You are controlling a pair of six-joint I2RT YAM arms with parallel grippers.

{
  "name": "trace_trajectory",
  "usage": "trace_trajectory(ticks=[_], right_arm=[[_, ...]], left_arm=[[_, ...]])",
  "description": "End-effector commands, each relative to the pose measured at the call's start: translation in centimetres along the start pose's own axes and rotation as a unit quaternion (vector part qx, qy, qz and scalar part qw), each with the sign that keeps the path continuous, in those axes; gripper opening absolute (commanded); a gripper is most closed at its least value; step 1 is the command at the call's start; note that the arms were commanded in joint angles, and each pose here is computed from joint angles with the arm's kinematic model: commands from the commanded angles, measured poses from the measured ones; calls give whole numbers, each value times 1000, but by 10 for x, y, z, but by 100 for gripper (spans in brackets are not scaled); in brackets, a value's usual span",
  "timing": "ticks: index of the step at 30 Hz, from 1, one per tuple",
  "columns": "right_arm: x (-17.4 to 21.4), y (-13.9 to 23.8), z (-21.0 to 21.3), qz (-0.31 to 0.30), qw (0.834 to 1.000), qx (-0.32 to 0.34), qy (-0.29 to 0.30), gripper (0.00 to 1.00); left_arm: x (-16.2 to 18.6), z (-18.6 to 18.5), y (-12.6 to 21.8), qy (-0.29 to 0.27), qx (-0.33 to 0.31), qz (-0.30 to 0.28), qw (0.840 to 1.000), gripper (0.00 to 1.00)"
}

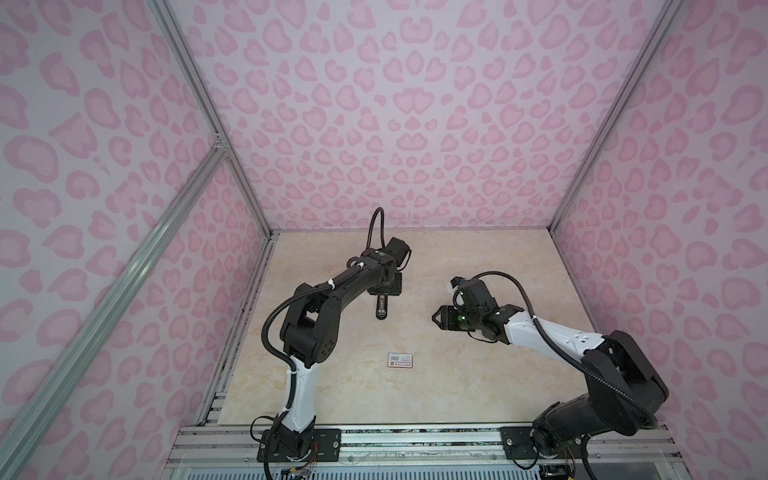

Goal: Load the staples into the stapler
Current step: 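Lower the opened black stapler with the left gripper while the right gripper withdraws, then reach the right gripper to the blue stapler and grasp it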

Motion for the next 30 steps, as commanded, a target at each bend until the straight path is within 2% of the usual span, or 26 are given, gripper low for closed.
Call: trace_trajectory(ticks=[1, 6, 7, 10, 17, 21, 26, 30], right_arm=[[6, 17, -24, 31, 995, 96, 14, 56], [1, 45, -56, 30, 985, 171, -26, 61], [1, 51, -64, 27, 981, 190, -34, 66], [1, 65, -83, 21, 970, 238, -45, 69], [3, 62, -107, 36, 966, 248, -61, 68], [7, 45, -115, 59, 966, 240, -76, 66], [14, 27, -119, 80, 967, 230, -81, 58], [19, 17, -120, 92, 967, 221, -82, 47]], left_arm=[[7, 1, 13, 15, 40, 3, 999, 52], [25, 9, 34, 32, 113, -26, 993, 55], [31, 13, 34, 37, 122, -26, 992, 56], [42, 15, 39, 48, 154, -22, 987, 56], [61, 18, 35, 52, 160, -6, 986, 56], [67, 17, 33, 57, 162, 1, 985, 56], [71, 18, 31, 61, 164, 7, 985, 56], [73, 19, 29, 62, 162, 10, 985, 56]])
Point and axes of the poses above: each gripper's point midway between its finger pads, its own y axis back along the fingers, its own z axis along the line the jaws close on, x = y × z, the point moved 7 cm from there along y, back along the fingers, and after that the axes turned 13 degrees about y, right-handed, at the moved point
